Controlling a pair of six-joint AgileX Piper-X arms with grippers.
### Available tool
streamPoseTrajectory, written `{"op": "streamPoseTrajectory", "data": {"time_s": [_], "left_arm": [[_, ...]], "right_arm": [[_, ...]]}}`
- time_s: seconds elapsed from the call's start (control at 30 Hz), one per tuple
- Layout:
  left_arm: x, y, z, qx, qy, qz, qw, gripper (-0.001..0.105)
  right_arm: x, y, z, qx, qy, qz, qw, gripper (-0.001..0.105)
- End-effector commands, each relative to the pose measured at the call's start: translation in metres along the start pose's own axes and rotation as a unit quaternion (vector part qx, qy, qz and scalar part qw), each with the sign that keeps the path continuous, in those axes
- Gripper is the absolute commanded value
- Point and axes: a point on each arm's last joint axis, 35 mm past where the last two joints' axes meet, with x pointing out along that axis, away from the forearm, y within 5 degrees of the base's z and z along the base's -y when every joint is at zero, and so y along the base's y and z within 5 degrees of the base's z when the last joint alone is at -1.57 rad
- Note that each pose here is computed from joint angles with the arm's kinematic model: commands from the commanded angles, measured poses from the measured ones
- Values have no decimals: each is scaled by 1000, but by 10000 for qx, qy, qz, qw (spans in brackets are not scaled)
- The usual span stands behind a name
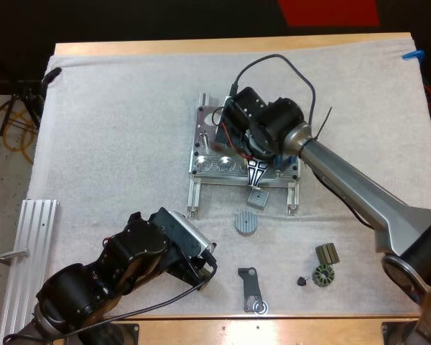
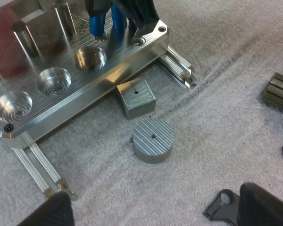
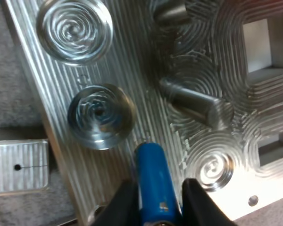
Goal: Load cells from right to left
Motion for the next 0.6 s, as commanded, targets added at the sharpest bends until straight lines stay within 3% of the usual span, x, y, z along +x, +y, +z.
{"op": "streamPoseTrajectory", "data": {"time_s": [0.0, 0.57], "left_arm": [[-3, 0, 2, -68, -116, 82, 9999, 70], [-3, 0, 2, -68, -116, 82, 9999, 70]], "right_arm": [[-4, -5, -1, -37, -12, -144, 9999, 0], [5, -6, -8, 4, 145, 17, 9999, 0]]}}
